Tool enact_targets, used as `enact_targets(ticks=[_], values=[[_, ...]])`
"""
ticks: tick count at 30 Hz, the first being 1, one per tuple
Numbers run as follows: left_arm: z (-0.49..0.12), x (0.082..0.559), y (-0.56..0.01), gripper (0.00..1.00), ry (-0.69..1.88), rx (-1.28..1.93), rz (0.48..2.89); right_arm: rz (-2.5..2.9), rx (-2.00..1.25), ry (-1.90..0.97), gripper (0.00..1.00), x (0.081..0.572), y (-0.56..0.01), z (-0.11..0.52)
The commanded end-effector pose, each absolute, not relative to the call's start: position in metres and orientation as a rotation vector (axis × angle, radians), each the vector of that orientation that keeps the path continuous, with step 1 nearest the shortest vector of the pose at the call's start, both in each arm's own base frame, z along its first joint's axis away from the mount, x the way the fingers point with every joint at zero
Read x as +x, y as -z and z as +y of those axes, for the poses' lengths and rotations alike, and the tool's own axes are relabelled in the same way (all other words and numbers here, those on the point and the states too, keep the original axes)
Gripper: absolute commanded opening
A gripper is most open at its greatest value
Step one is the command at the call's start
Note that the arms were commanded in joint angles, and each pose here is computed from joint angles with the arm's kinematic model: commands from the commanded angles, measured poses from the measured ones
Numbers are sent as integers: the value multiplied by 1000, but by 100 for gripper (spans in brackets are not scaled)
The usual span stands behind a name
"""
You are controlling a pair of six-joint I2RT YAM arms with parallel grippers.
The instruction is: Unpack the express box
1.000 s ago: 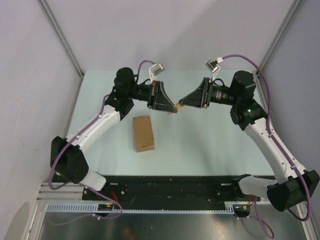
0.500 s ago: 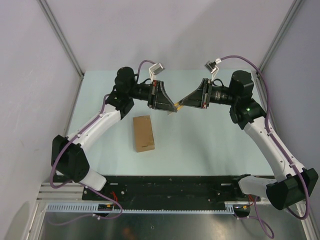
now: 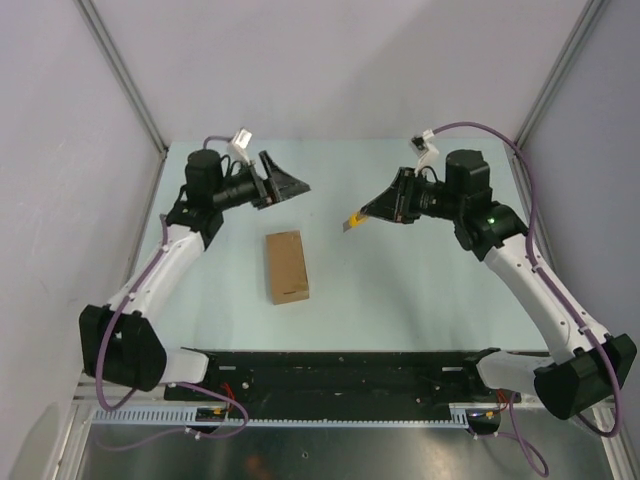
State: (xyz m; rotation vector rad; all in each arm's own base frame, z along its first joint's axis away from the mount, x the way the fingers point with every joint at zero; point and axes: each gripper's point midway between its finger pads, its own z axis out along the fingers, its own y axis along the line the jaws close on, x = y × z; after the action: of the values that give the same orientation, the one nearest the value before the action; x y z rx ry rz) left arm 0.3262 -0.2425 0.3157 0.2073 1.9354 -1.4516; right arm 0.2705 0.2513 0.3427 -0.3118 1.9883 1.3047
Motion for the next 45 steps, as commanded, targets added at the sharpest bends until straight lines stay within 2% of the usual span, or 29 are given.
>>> enact_targets(ticks=[1, 4, 11, 14, 19, 24, 28, 38, 42, 45], values=[[-156, 351, -214, 92, 807, -248, 2181, 2080, -255, -994, 0, 288, -309, 244], [-136, 337, -169, 92, 672, -333, 2271, 2125, -233, -901, 0, 294, -285, 249], [-115, 318, -113, 97, 515, -374, 2379, 2183, -210, -813, 0, 292, -238, 270], [-117, 310, -96, 97, 526, -371, 2438, 2209, -187, -823, 0, 290, -225, 278], [-138, 291, -70, 97, 684, -455, 2549, 2234, -181, -835, 0, 288, -210, 284], [-152, 290, -63, 94, 795, -519, 2559, 2234, -190, -845, 0, 287, -207, 286], [-163, 298, -63, 83, 851, -474, 2561, 2248, -179, -834, 0, 287, -200, 284], [-208, 292, -61, 76, 954, -267, 2632, 2257, -160, -792, 0, 294, -189, 284], [-192, 306, -69, 77, 859, -295, 2571, 2237, -171, -746, 0, 298, -186, 285], [-173, 317, -73, 82, 807, -339, 2529, 2236, -182, -731, 0, 298, -183, 287]])
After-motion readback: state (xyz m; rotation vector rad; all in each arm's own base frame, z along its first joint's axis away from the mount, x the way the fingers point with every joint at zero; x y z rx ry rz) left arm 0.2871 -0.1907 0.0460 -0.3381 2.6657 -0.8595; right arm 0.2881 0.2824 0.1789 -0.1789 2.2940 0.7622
